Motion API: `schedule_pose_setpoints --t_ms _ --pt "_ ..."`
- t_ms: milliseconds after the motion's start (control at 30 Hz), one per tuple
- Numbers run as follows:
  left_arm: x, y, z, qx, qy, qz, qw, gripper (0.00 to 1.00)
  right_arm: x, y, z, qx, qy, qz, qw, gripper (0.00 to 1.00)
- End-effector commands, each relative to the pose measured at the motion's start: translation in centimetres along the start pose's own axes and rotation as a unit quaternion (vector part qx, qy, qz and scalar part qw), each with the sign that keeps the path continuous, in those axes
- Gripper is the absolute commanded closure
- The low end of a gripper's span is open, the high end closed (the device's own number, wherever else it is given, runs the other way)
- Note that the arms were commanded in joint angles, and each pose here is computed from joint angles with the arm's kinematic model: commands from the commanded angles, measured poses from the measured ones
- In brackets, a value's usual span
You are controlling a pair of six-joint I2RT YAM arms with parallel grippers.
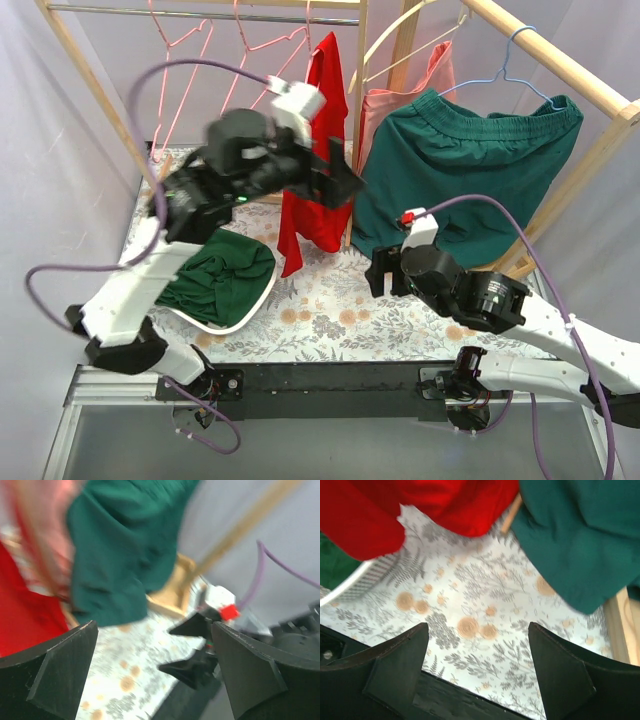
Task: Place the t-shirt on the hanger
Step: Reset both arms
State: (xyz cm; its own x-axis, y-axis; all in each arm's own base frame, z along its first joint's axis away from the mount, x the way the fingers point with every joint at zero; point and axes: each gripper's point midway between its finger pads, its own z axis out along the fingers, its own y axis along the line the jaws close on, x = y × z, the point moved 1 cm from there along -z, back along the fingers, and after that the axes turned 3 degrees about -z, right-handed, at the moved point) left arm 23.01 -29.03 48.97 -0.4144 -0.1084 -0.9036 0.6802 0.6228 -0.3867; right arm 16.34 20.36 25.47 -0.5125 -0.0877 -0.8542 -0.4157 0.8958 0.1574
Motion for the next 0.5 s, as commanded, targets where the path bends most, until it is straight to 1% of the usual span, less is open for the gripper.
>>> schedule_pose_setpoints --t_ms 0,33,67,100,133,167,200,233,267,300,333,400,467 --pt "7.3 -0.6 4.3 -0.006 0.106 -0.009 0.994 0.02 2.3 -1.4 -0.1 0.015 -0.001 0.066 0.998 0.12" --pt "7.7 -0.4 4.9 -0.011 0.101 -0.015 0.995 0.02 2.8 -1.7 -0.3 0.019 0.001 0.081 0.997 0.12" --pt "9.0 0.1 5.3 -0.025 0.108 -0.034 0.993 0.02 4.6 -2.4 0.1 0.031 0.019 0.079 0.996 0.12" --pt "9.9 0.5 5.5 -0.027 0.109 -0.040 0.993 0.02 5.5 -2.8 0.2 0.037 0.026 0.081 0.996 0.11" --pt "12.6 1.6 5.8 -0.035 0.123 -0.050 0.991 0.02 6.1 -3.0 0.1 0.037 0.030 0.100 0.994 0.11" --pt "13.8 2.0 5.8 -0.046 0.128 -0.076 0.988 0.02 7.7 -3.4 0.5 0.046 0.046 0.100 0.993 0.07" --pt "15.1 2.5 5.8 -0.054 0.134 -0.092 0.985 0.02 8.5 -3.6 0.5 0.047 0.053 0.104 0.992 0.05" --pt "18.7 3.8 5.7 -0.065 0.163 -0.099 0.980 0.02 9.1 -3.5 0.4 0.040 0.059 0.120 0.990 0.04" --pt "20.2 4.2 5.6 -0.069 0.174 -0.107 0.976 0.02 9.7 -3.6 0.4 0.039 0.066 0.124 0.989 0.02" --pt "22.0 4.6 5.6 -0.080 0.183 -0.134 0.971 0.02 10.7 -3.9 0.7 0.044 0.074 0.126 0.988 0.02" --pt "25.2 5.6 4.9 -0.093 0.211 -0.142 0.963 0.02 11.0 -3.9 0.6 0.040 0.075 0.131 0.988 0.02" --pt "28.3 6.3 4.2 -0.115 0.232 -0.164 0.952 0.02 11.5 -4.0 0.7 0.043 0.078 0.136 0.987 0.02" --pt "30.9 7.7 3.5 -0.157 0.243 -0.168 0.942 0.02 11.5 -4.1 0.6 0.043 0.076 0.137 0.987 0.02"
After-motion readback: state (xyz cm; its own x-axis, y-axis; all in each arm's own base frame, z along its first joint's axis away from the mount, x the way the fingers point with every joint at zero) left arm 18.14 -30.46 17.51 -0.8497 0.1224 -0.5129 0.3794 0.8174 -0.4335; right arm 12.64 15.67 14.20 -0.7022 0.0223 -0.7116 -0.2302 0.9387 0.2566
